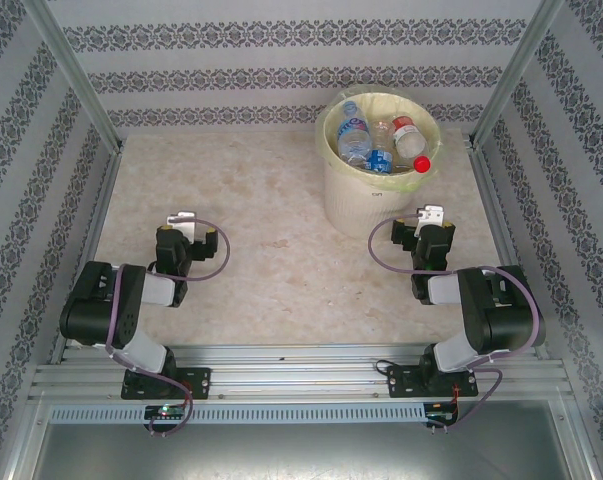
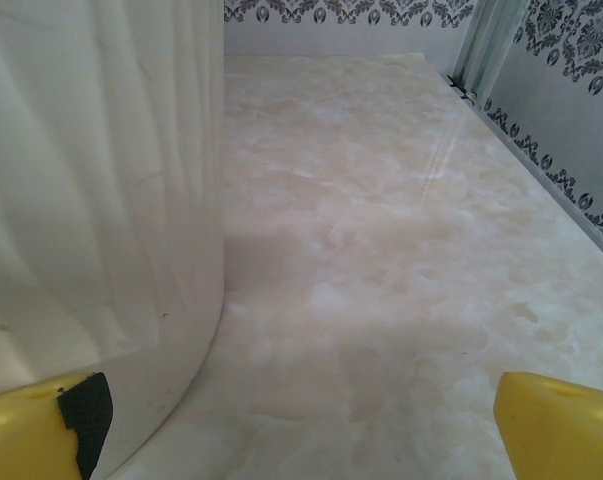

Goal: Put the plastic bottles in the bin

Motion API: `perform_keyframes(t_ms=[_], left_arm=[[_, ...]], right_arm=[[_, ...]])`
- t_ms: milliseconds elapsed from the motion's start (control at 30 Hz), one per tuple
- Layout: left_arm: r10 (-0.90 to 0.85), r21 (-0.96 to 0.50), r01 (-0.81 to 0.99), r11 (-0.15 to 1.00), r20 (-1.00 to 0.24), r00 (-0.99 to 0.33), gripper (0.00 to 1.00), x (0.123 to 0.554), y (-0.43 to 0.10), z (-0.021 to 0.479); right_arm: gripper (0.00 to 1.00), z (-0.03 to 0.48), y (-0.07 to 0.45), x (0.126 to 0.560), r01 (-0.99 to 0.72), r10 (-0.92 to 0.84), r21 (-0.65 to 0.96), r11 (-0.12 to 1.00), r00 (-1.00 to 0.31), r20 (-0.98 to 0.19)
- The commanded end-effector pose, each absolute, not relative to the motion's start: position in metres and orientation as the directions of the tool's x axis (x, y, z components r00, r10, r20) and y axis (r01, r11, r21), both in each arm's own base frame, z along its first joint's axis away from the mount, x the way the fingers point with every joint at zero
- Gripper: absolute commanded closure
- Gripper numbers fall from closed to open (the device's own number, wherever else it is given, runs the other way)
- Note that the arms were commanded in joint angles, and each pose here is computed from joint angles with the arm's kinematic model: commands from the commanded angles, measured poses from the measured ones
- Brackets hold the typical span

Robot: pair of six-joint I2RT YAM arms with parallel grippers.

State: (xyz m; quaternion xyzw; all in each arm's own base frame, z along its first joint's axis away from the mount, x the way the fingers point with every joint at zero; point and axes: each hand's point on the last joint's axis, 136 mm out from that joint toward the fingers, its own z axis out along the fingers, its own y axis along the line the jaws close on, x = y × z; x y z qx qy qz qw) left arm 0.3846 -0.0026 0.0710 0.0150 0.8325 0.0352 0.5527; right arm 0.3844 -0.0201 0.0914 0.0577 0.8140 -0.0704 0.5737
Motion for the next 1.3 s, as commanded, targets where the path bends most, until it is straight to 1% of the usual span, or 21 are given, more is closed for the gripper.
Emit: perform_keyframes(t_ms=[0, 33, 100, 167, 233, 267, 300, 333, 400, 467, 1267], left_arm=[[0.074, 0.063, 0.045, 0.997, -0.957, -0.281, 0.0, 0.39, -0.012, 0.092], [0.066, 0.055, 0.045, 0.997, -0.958, -0.279, 0.0, 0.393, -0.01, 0.093], [0.043, 0.022, 0.068, 0.997, -0.942, -0.332, 0.0, 0.395, -0.01, 0.088], [0.045, 0.022, 0.08, 0.997, -0.952, -0.303, 0.0, 0.393, -0.012, 0.09], [0.041, 0.02, 0.073, 0.997, -0.951, -0.305, 0.0, 0.393, -0.01, 0.09], [0.034, 0.019, 0.05, 0.999, -0.948, -0.318, 0.0, 0.398, -0.006, 0.09], [0.016, 0.009, 0.022, 1.0, -0.938, -0.346, 0.0, 0.401, -0.001, 0.088], [-0.009, -0.006, -0.009, 1.0, -0.932, -0.363, 0.0, 0.401, 0.006, 0.085], [-0.012, -0.008, -0.012, 1.0, -0.935, -0.355, 0.0, 0.401, 0.008, 0.086], [-0.012, -0.008, -0.014, 1.0, -0.935, -0.353, 0.0, 0.401, 0.008, 0.086], [-0.009, -0.009, -0.001, 1.0, -0.937, -0.35, 0.0, 0.401, 0.006, 0.086]], right_arm=[[0.02, 0.108, -0.021, 0.391, 0.197, 0.037, -0.02, 0.98, -0.281, -0.959], [0.02, 0.108, -0.021, 0.391, 0.197, 0.038, -0.019, 0.98, -0.281, -0.959], [0.02, 0.108, -0.02, 0.391, 0.193, 0.038, -0.018, 0.981, -0.28, -0.959], [0.02, 0.108, -0.017, 0.391, 0.172, 0.031, -0.017, 0.985, -0.278, -0.96], [0.02, 0.114, -0.002, 0.394, 0.082, 0.003, -0.018, 0.996, -0.255, -0.967], [0.02, 0.113, 0.009, 0.394, 0.016, -0.018, -0.023, 1.0, -0.258, -0.966], [0.02, 0.109, 0.013, 0.393, -0.014, -0.034, -0.032, 0.999, -0.276, -0.961], [0.02, 0.107, 0.011, 0.392, -0.004, -0.025, -0.025, 1.0, -0.284, -0.959], [0.02, 0.104, -0.001, 0.396, 0.048, 0.012, -0.003, 0.999, -0.305, -0.952], [0.02, 0.105, -0.006, 0.397, 0.056, 0.044, 0.028, 0.998, -0.311, -0.949], [0.02, 0.105, -0.003, 0.397, 0.05, 0.024, 0.008, 0.999, -0.312, -0.95]])
